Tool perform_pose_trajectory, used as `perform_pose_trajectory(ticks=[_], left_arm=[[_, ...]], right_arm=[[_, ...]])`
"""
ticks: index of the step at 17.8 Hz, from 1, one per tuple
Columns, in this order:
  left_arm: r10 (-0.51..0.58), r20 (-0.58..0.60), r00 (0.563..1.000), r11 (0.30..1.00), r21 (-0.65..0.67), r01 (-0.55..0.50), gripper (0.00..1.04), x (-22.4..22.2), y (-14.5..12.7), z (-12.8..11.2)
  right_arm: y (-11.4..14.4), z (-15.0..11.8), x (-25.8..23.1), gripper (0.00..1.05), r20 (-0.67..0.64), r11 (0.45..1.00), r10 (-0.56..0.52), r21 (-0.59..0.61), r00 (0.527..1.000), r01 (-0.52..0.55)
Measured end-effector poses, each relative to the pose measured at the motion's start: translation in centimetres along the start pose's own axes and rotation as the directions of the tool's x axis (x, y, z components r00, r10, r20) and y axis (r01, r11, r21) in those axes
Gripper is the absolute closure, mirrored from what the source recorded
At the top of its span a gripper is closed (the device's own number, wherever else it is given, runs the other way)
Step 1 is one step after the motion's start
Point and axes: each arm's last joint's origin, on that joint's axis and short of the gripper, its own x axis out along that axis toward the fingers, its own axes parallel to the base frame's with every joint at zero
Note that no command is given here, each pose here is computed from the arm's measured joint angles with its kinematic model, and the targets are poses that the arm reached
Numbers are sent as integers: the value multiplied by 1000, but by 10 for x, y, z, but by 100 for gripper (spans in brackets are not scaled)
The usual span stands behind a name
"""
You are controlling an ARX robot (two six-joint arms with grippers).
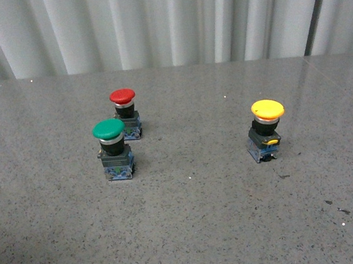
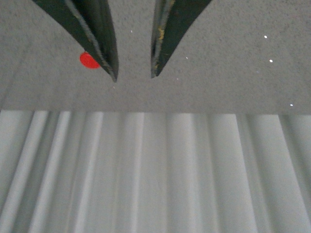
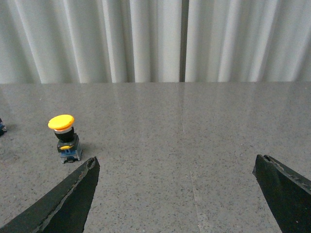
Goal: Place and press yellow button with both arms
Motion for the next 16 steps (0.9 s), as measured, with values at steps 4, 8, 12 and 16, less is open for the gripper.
perform_pose_trajectory(ticks=[4, 8, 12, 16], left_arm=[[3, -60, 998, 1000, 11, -2, 103, -19, 16, -42], [-3, -52, 999, 1000, 9, 4, 103, -34, 25, -57], [1, -42, 999, 1000, 6, 0, 103, -46, 37, -67], [-5, -48, 999, 1000, 6, 5, 103, -55, 37, -77]], right_arm=[[0, 0, 0, 7, 0, 1000, 0, 0, 1000, 0], [0, 0, 0, 7, 0, 1000, 0, 0, 1000, 0], [0, 0, 0, 7, 0, 1000, 0, 0, 1000, 0], [0, 0, 0, 7, 0, 1000, 0, 0, 1000, 0]])
